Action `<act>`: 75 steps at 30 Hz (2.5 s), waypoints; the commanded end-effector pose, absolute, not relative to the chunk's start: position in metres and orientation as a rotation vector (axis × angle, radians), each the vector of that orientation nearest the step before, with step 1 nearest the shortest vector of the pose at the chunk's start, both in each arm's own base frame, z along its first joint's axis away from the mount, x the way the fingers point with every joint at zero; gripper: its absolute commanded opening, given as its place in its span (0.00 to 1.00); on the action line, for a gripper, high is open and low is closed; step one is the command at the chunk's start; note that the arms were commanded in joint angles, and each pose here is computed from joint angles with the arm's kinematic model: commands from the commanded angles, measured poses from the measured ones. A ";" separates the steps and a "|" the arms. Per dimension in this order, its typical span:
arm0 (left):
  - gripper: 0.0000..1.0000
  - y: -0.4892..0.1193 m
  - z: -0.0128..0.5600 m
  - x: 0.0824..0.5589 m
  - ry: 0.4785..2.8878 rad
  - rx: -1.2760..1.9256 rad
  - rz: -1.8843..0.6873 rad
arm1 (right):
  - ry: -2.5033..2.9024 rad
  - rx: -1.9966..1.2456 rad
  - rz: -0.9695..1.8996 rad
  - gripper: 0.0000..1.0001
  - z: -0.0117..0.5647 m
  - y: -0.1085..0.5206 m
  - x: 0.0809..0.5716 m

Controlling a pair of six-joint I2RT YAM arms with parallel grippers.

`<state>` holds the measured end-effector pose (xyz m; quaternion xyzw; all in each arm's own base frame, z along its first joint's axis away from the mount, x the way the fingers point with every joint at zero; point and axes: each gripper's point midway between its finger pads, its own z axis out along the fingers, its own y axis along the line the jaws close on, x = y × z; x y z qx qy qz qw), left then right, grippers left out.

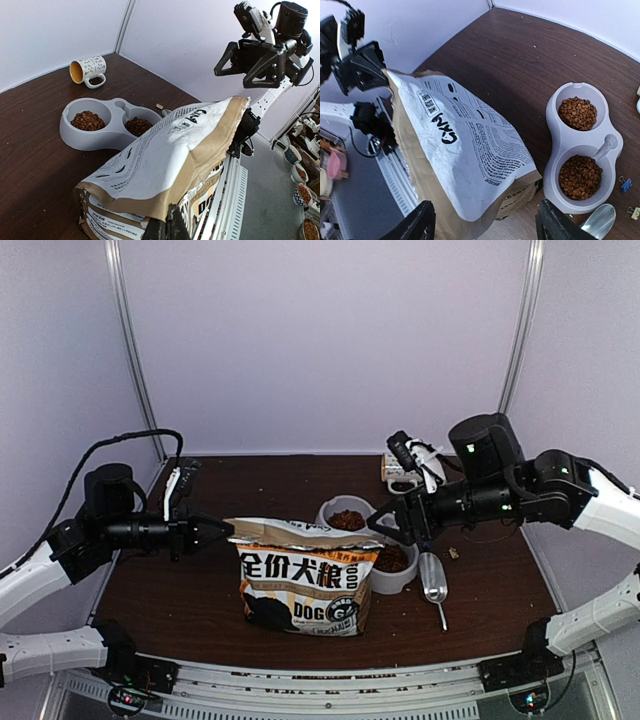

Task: Serve the pet food
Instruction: Press the seal on the pet food bag.

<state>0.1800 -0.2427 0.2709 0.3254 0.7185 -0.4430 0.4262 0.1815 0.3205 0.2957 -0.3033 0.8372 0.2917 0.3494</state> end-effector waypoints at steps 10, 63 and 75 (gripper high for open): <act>0.00 -0.239 0.297 0.190 1.650 0.775 -1.065 | 2.057 -0.260 1.658 0.68 0.346 0.329 0.134; 0.00 -0.238 0.297 0.179 1.602 0.822 -1.079 | 2.269 0.277 1.736 0.47 0.279 0.334 0.164; 0.00 -0.240 0.296 0.181 1.594 0.821 -1.083 | 2.264 0.249 1.784 0.13 0.284 0.348 0.168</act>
